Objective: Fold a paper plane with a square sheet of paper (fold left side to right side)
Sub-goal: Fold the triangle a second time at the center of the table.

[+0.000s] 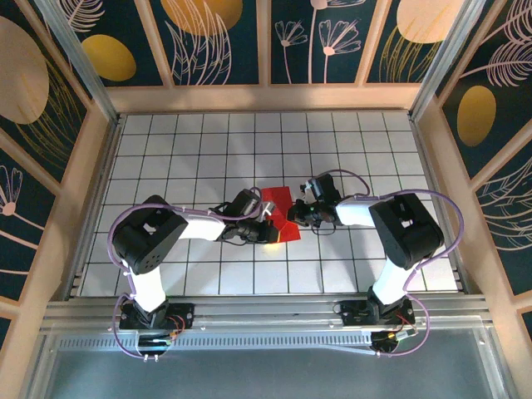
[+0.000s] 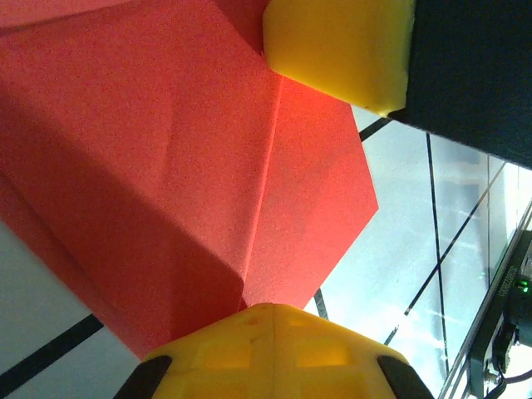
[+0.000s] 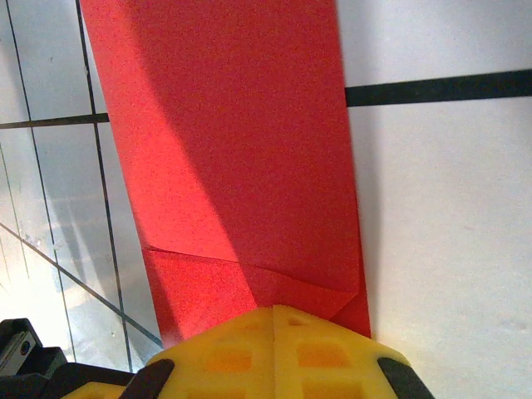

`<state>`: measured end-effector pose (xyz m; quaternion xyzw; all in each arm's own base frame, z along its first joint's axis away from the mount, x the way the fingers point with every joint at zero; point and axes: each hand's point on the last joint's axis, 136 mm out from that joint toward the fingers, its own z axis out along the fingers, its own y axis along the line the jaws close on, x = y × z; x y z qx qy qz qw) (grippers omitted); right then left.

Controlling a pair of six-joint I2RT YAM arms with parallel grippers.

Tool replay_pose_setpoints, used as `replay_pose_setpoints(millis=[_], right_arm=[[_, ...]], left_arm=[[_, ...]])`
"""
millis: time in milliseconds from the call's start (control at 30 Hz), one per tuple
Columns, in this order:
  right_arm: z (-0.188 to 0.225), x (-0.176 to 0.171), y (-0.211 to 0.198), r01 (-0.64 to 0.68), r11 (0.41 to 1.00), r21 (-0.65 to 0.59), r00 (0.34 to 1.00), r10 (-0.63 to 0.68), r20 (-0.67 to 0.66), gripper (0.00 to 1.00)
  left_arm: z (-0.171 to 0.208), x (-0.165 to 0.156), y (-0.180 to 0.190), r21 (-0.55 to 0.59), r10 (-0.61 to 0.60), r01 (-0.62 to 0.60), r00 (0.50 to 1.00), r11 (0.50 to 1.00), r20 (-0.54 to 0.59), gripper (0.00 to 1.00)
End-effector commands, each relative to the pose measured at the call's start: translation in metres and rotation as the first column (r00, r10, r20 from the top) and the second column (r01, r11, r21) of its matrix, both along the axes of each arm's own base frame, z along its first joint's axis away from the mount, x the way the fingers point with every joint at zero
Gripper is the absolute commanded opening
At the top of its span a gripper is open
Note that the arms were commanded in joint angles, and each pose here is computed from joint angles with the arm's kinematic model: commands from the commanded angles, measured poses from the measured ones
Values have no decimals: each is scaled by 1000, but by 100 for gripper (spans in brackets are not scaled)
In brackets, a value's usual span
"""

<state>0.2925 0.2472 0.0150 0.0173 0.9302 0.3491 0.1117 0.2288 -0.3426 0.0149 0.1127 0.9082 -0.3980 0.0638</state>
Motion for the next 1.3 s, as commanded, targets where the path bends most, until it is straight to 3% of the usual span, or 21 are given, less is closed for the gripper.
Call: replay_pose_setpoints(millis=[0, 767, 1100, 1267], right_arm=[[-41, -20, -25, 21, 988, -151, 994, -36, -101, 0], [-42, -21, -26, 17, 988, -156, 994, -34, -107, 0], [-40, -21, -24, 13, 989, -149, 994, -29, -104, 0], [-41, -21, -22, 10, 989, -146, 994, -26, -106, 0]], left_arm=[[-4, -18, 5, 14, -20, 21, 998, 1000, -54, 0], [-14, -30, 22, 74, -5, 9, 998, 997, -60, 0], [53, 0, 7, -82, 29, -25, 998, 996, 47, 0], [46, 12, -6, -60, -10, 13, 999, 998, 49, 0]])
